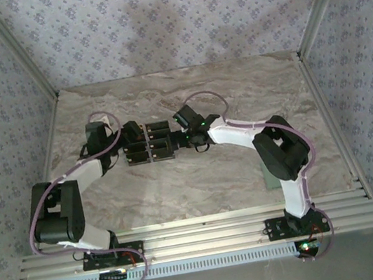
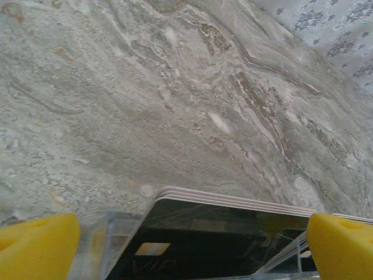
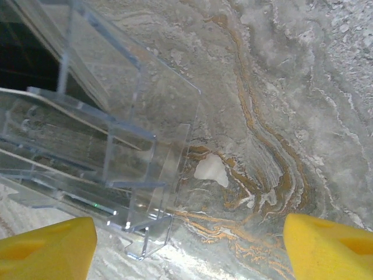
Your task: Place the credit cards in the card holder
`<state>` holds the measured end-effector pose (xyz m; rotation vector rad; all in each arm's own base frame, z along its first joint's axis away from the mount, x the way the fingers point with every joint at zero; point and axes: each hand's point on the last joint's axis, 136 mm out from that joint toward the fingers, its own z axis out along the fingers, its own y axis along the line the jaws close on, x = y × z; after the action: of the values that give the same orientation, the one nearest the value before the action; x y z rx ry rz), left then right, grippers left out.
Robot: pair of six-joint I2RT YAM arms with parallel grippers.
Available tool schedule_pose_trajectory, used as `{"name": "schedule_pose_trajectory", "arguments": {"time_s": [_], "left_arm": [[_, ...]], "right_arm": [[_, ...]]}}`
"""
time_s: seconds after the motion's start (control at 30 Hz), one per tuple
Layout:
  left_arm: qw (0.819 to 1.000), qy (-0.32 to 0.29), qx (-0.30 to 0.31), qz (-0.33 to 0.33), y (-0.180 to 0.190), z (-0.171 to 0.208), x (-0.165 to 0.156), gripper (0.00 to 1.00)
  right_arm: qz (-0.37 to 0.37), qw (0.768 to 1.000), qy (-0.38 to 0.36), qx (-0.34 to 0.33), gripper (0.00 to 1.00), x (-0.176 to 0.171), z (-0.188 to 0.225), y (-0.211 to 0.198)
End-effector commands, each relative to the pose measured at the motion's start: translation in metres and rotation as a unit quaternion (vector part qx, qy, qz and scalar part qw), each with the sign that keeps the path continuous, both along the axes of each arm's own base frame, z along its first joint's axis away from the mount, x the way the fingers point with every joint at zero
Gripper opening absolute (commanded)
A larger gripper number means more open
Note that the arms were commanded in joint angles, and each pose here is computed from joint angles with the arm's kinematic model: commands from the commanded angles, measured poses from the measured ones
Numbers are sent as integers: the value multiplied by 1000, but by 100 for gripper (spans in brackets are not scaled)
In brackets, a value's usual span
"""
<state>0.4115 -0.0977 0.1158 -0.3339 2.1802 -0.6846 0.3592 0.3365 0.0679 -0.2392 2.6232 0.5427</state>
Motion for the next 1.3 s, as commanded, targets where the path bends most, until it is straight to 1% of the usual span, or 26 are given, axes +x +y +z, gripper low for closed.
{"name": "schedule_pose_trajectory", "arguments": {"time_s": [0.0, 0.27, 0.47, 0.83, 0.9, 0.93, 1.27], "left_arm": [[1000, -23, -13, -13, -11, 15, 10, 100], [999, -21, -17, -24, -22, 13, 9, 100], [999, -22, -17, -39, -42, 14, 9, 100], [996, -30, -15, -85, -98, 20, 15, 100], [995, -32, -16, -92, -109, 23, 17, 100], [995, -33, -17, -96, -115, 23, 18, 100], [990, -33, -23, -135, -170, 21, 25, 100]], "right_arm": [[-15, 1000, -6, -4, 85, 10, -1, 0], [-42, 999, -2, -11, 85, 17, -7, -23], [-60, 998, -2, -16, 84, 19, -8, -43], [-100, 995, -5, -24, 84, 25, -4, -84], [-108, 994, -12, -19, 84, 29, 2, -90], [-113, 993, -1, -28, 84, 22, -8, -99], [-165, 986, 1, -27, 84, 26, -6, -152]]}}
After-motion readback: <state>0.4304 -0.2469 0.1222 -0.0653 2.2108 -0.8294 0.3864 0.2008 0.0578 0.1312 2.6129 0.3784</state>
